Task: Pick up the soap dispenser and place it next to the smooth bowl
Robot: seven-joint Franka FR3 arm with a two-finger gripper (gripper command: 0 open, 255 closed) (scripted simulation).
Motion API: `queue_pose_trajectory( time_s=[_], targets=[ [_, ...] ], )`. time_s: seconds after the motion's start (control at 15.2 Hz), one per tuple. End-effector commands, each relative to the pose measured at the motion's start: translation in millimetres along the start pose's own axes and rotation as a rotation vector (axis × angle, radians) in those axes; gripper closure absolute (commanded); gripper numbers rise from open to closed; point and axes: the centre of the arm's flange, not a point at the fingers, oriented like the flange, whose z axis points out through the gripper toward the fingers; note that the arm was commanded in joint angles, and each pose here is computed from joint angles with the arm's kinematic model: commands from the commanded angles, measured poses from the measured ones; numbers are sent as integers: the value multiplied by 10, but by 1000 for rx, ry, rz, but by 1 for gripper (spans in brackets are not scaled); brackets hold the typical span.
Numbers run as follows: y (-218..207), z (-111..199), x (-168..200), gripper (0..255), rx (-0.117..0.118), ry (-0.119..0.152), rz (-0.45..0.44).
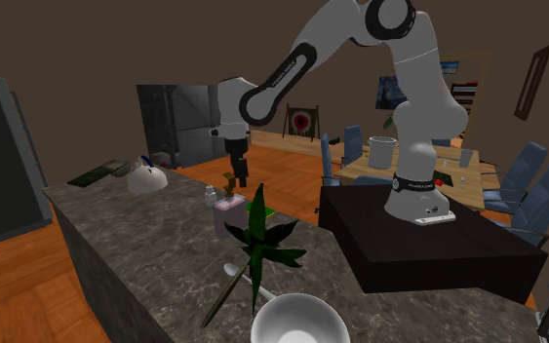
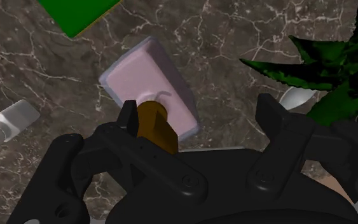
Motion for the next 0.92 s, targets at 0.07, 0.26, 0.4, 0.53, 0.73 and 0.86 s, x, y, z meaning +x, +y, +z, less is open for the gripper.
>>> queue_pose_trajectory(
  time_s=[0.07,0.26,0.4,0.53,0.73,0.86],
  targets=[
    [91,237,296,0,2,11,-18],
    [163,462,597,0,4,22,-36],
    [205,602,789,0,5,29,-47],
    [205,708,792,0,5,29,-47],
    [204,866,796,0,5,29,-47],
    [203,972,799,0,5,29,-47]
  ],
)
